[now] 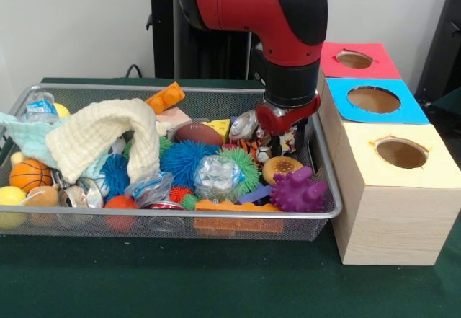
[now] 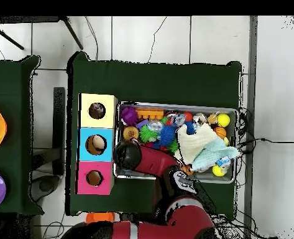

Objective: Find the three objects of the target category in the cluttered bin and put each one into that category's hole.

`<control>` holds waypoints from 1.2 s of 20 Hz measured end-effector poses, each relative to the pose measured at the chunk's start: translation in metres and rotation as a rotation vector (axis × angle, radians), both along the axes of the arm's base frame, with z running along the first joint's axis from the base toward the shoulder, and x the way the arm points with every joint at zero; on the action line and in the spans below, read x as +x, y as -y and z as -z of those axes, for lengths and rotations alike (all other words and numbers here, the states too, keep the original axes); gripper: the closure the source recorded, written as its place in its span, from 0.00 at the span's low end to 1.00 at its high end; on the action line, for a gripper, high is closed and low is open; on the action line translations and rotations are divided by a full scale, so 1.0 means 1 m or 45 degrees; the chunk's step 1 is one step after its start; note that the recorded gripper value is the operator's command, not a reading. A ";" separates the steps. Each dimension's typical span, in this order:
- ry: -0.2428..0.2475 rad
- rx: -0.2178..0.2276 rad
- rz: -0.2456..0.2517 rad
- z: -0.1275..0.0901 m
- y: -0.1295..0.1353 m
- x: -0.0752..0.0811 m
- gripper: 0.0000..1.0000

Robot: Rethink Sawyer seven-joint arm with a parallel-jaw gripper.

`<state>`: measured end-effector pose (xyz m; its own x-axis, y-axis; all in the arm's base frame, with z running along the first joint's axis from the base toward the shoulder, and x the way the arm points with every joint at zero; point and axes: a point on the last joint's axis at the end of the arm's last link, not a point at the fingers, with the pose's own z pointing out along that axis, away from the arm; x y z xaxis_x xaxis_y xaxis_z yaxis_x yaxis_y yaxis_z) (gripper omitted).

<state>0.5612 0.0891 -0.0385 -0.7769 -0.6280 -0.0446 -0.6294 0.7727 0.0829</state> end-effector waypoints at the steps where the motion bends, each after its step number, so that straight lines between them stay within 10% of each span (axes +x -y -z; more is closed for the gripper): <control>1: -0.006 0.000 0.000 0.001 0.000 0.000 0.00; 12: -0.072 -0.013 -0.012 0.013 0.001 0.003 0.00; 24: -0.349 0.004 -0.066 -0.008 -0.010 -0.005 0.00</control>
